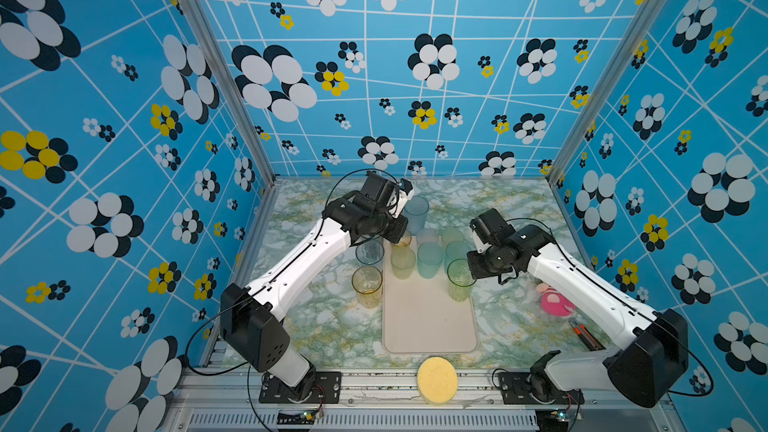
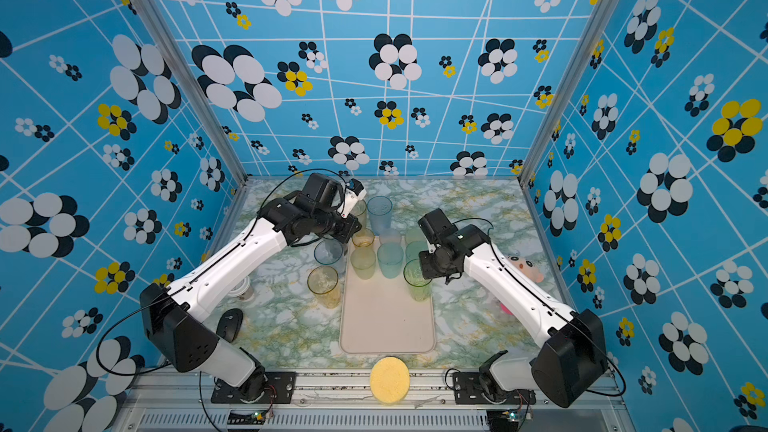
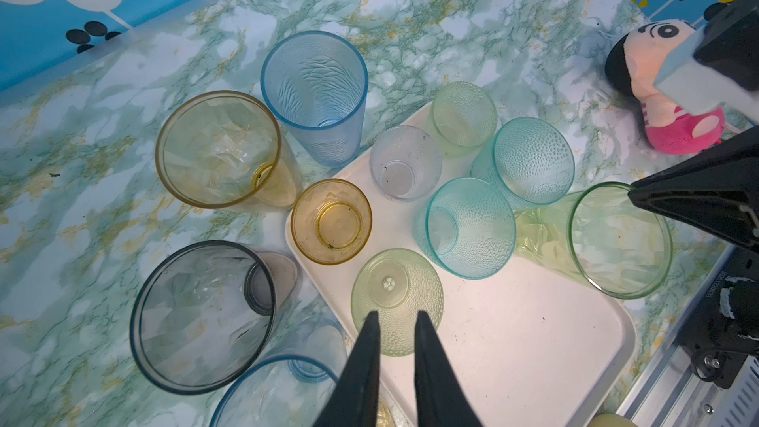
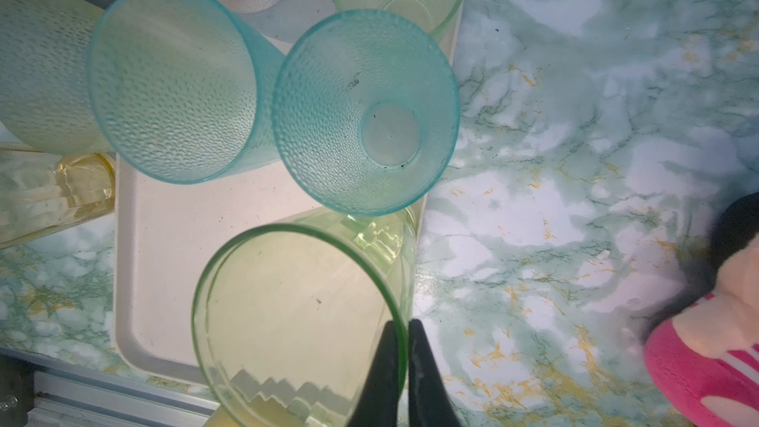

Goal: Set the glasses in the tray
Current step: 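Move the left gripper to the yellow cup beside the tray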

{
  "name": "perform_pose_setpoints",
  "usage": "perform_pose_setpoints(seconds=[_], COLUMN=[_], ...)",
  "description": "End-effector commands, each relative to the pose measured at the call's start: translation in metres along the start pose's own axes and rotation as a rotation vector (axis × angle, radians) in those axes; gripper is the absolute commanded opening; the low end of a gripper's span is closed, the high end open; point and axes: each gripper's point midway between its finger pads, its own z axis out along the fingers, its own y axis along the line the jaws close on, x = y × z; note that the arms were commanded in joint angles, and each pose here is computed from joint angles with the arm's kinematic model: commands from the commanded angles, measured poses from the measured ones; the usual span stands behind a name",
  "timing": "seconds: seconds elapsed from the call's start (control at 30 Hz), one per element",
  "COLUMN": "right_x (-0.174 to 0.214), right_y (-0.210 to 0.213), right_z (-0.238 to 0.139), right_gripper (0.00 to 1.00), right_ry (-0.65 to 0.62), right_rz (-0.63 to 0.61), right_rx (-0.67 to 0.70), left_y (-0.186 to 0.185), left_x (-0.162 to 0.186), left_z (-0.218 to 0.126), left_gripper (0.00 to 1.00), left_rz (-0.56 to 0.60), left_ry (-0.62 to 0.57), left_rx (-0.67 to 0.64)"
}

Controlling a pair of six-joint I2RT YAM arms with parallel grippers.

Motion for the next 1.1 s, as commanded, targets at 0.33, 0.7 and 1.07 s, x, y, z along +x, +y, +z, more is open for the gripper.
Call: perform_pose_setpoints(seconds=[0.33, 0.7, 1.07], right_x=[-0.005, -0.006, -0.005], right_y=[0.004, 0.001, -0.001], right_z=[0.013, 0.006, 0.003], right_gripper=[0.09, 0.17, 0.28], right_ry=[0.002, -0.021, -0.037], right_rz=[-0.005, 0.000, 0.006], right_rx=[-0.007, -0.004, -0.002], left_y=[0.003, 0.007, 0.011], left_x=[0.003, 0.006, 0.012], left_z=[-0.011, -0.015, -0.019], left_gripper=[0.19, 0.19, 0.20], left_rz=[0.006, 0.006, 0.008], left_ry=[0.001, 0.012, 0.032], left_rx=[-0.009, -0.028, -0.055])
